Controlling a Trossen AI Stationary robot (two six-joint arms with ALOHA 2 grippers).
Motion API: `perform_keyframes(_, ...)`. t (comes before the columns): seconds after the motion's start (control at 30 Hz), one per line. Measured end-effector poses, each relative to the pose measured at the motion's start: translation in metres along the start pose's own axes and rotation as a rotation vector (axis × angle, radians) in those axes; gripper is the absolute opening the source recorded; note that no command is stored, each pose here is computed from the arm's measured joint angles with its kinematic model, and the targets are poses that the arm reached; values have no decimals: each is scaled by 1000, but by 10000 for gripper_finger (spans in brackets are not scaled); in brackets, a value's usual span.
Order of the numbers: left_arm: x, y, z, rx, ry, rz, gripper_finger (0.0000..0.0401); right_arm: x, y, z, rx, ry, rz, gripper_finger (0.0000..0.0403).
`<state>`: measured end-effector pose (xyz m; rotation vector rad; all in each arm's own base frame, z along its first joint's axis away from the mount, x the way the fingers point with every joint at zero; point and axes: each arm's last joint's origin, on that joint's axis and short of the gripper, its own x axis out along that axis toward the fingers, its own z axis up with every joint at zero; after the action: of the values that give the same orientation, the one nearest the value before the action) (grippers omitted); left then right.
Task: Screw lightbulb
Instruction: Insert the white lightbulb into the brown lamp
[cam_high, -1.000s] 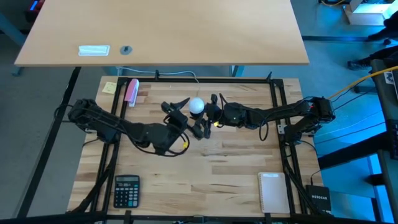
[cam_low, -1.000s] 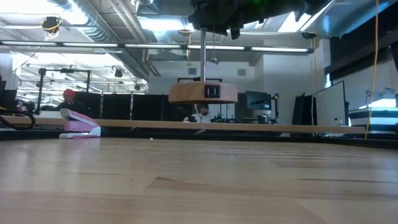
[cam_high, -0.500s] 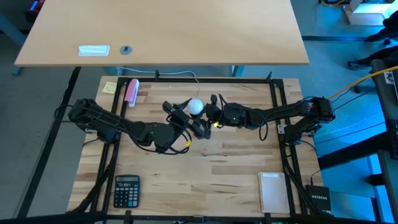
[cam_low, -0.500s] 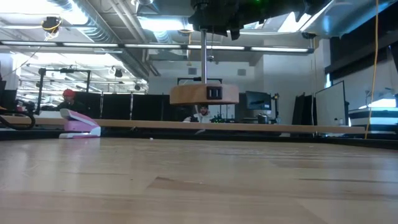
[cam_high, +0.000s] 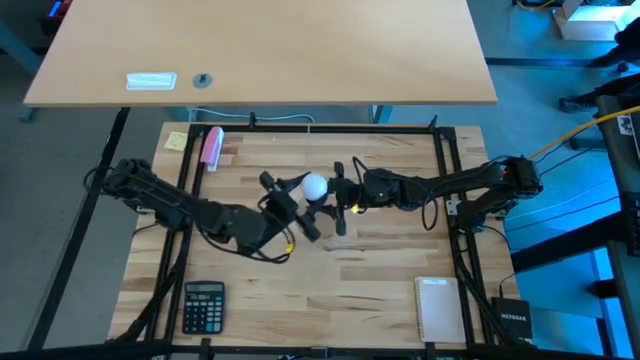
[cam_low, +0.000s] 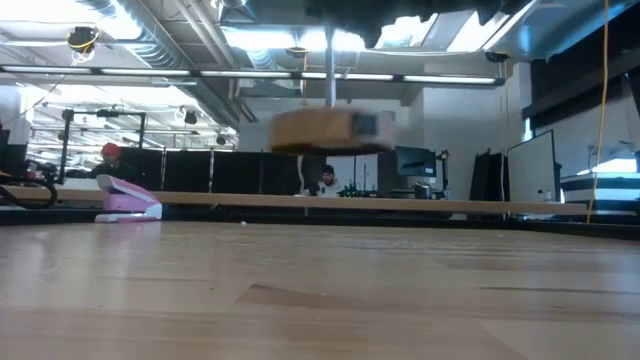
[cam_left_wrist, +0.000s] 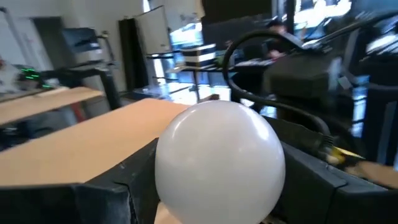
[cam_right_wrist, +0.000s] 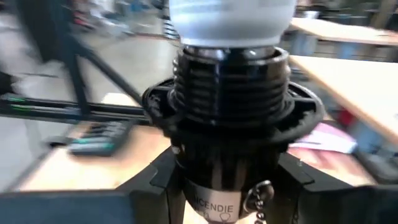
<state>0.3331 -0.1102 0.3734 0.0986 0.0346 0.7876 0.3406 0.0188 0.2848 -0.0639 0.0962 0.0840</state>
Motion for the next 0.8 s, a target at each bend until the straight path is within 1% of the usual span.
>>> perform_keyframes(0.07, -5, 1, 3, -13, -4, -38, 241, -4, 3, 5, 26, -17, 87, 149)
perform_keyframes(0.13, -7, 1, 5, -24, -4, -108, 241, -6, 6, 8, 37, -27, 173, 149)
perform_keyframes(0.23, -4, 1, 4, -49, 4, -226, 241, -10, 10, 11, 54, -38, 313, 149)
perform_keyframes(0.33, 0, 0, 3, -62, 10, -314, 241, -12, 14, 11, 83, -38, 447, 149)
perform_keyframes(0.43, 5, -1, 3, -54, 8, -450, 241, -14, 17, 11, 88, -31, 576, 149)
perform_keyframes(0.5, 9, -1, 2, -26, -3, -549, 241, -15, 19, 11, 100, -28, 646, 149)
perform_keyframes(0.67, 22, 0, -2, 29, -10, -780, 241, -17, 22, 11, 123, -19, 753, 149)
perform_keyframes(0.8, 28, 3, -6, 80, 6, -865, 241, -17, 22, 9, 129, 2, 757, 149)
